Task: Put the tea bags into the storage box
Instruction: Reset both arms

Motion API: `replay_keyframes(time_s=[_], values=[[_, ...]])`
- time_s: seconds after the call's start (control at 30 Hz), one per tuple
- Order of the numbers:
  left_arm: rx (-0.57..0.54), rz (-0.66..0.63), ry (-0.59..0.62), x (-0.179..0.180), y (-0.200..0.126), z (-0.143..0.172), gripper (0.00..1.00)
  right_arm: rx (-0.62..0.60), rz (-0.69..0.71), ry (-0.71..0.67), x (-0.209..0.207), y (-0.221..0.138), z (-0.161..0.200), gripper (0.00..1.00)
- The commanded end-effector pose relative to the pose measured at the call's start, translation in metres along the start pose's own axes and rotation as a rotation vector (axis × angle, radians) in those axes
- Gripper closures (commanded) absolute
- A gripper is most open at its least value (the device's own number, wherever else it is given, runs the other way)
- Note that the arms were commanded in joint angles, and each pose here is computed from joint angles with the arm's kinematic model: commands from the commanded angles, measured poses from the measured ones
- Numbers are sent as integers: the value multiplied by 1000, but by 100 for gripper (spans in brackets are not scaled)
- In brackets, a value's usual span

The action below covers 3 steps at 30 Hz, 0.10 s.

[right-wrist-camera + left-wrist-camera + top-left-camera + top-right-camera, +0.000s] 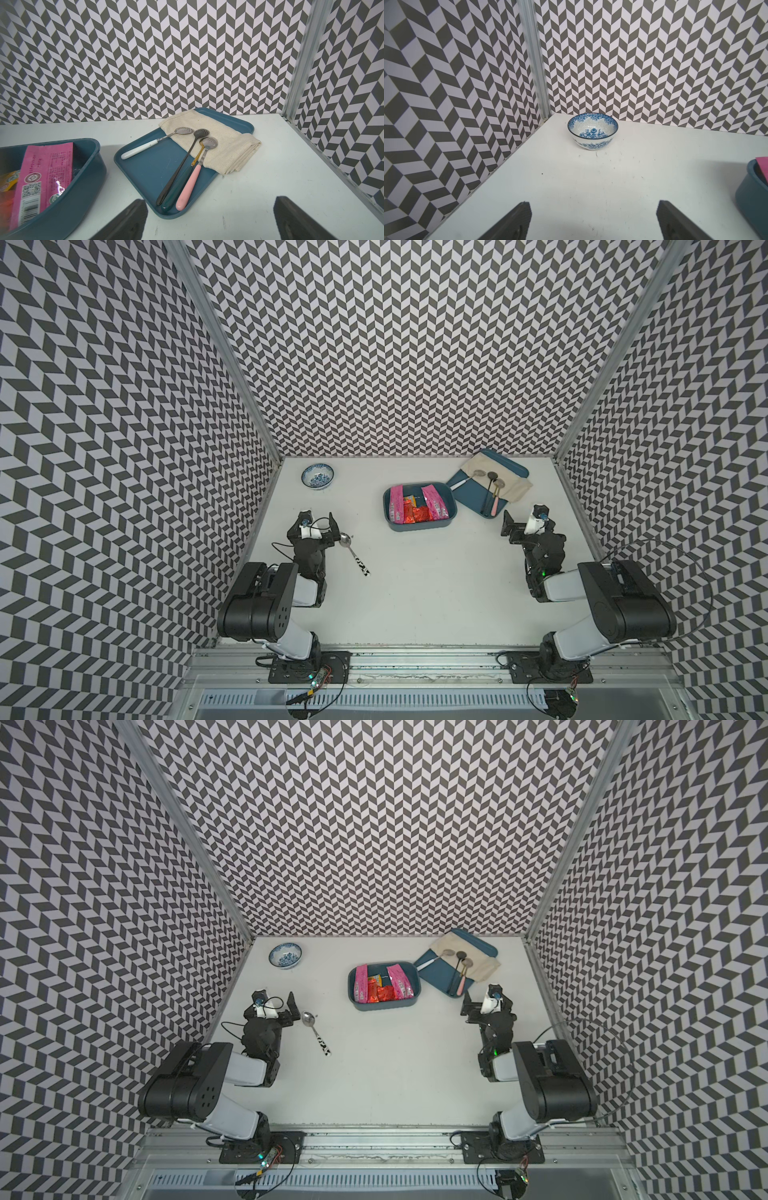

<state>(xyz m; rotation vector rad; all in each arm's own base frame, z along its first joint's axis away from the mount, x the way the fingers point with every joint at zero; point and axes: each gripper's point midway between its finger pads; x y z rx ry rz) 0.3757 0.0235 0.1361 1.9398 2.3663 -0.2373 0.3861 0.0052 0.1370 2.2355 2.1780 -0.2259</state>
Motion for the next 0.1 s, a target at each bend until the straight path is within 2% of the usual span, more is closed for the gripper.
replay_keyframes(time_s=[0.0,0.07], values=[[-17,20,-15,-4,2,-8,0,-54,5,1,-2,0,-15,1],[-16,19,-15,-4,2,-8,0,-55,3,0,-1,0,-15,1]])
Point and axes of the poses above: each gripper's point midway between its finger pads, its own y axis out along the fingers, its own x axis along the line the jaws close on, z = x × y, and after that the axes turned 8 degrees about -y, right-handed
